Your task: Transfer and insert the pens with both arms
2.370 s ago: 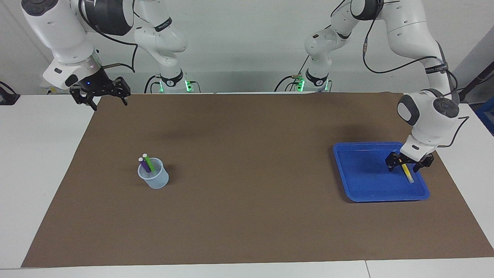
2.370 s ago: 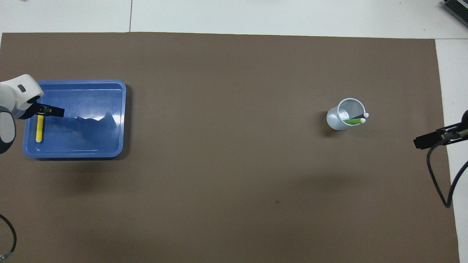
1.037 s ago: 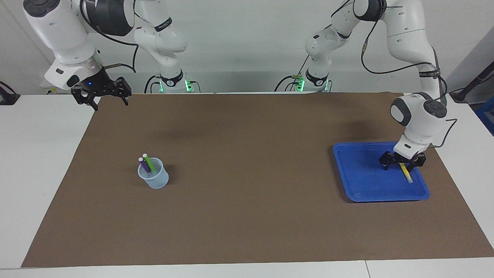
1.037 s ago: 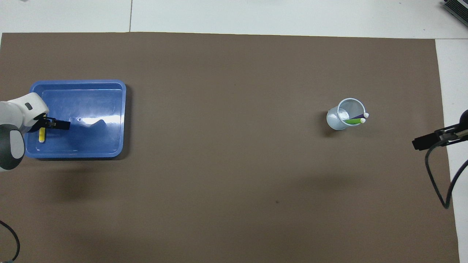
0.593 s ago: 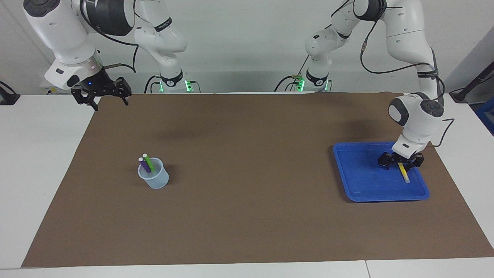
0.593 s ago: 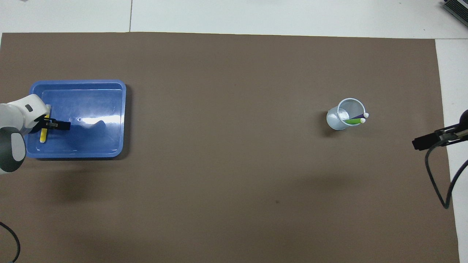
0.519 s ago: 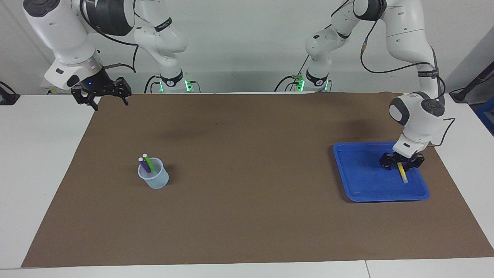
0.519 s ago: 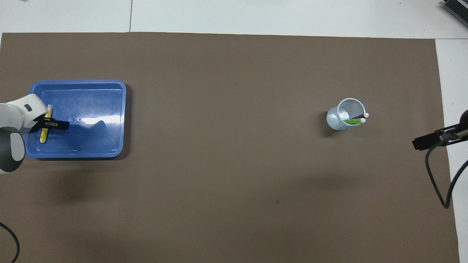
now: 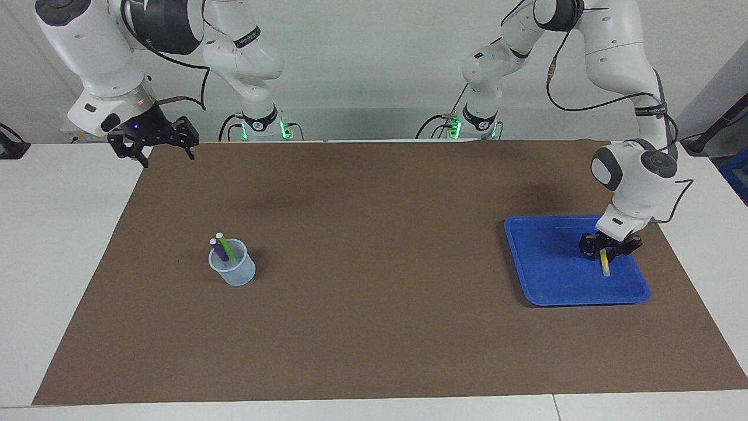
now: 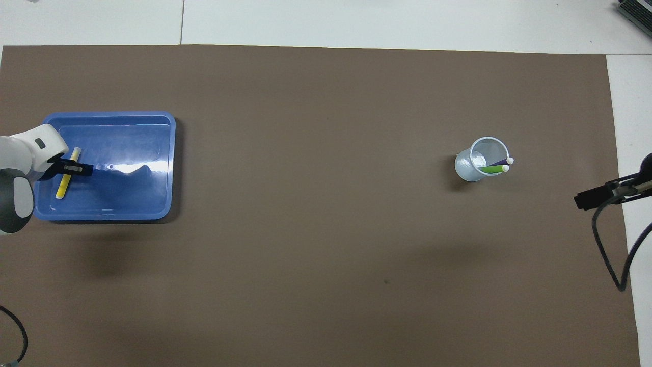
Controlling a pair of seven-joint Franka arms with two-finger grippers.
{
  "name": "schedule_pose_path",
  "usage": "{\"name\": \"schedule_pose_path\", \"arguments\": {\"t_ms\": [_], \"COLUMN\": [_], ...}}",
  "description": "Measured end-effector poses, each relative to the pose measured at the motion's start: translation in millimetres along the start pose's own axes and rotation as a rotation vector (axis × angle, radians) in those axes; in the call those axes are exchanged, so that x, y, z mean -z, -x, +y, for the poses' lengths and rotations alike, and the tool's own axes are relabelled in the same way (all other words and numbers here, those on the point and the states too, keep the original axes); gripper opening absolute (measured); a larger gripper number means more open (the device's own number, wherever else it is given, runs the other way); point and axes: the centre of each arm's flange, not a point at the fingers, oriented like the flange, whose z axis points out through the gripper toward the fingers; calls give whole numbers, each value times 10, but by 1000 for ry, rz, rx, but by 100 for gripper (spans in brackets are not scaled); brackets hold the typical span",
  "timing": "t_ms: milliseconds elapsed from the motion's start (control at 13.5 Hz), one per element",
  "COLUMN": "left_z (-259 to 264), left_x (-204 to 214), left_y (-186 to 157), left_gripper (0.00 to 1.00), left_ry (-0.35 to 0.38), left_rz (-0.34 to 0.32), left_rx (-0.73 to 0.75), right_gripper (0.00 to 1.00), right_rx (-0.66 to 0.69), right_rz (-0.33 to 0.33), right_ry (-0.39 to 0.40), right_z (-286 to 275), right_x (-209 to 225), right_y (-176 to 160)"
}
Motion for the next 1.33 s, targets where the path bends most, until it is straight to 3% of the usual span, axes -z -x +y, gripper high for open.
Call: {"name": "schedule_pose_path", "arguments": {"t_ms": [74, 296, 370, 444, 593, 667, 815, 889, 1111, 1333], "left_z": [14, 74, 88, 96, 83, 81, 78, 77, 67, 83], "left_x": [18, 98, 105, 100, 114, 109, 96, 81, 14, 14], "left_y": [-39, -183, -204, -213, -234, -235, -230, -224, -201, -206], "left_gripper": [39, 35, 27, 27, 13, 13, 16, 23, 57, 55], "left_ry": [2, 4, 4, 5, 3, 4, 4, 6, 10, 12], "left_rz": [-6, -11, -12, -12, -8, -8, -10, -12, -22, -22], "left_rx": [-3, -15, -17, -17, -15, -15, -14, -14, -11, -13], "right_gripper": [100, 100, 100, 100, 100, 100, 100, 100, 100, 100], "right_rx": [-1, -3, -3, -2, -2, -2, -4, -4, -1, 1], "right_rz": [0, -13, -13, -13, -12, -12, -14, -14, -5, -5], "right_ry": [0, -5, -5, -4, -4, -4, -5, -5, -2, -1], "right_z": [3, 12, 11, 7, 1, 5, 15, 15, 3, -11], "right_x": [0, -11, -10, -9, -6, -6, -10, -10, -1, -6], "right_y": [1, 21, 21, 21, 20, 22, 28, 28, 12, 7]}}
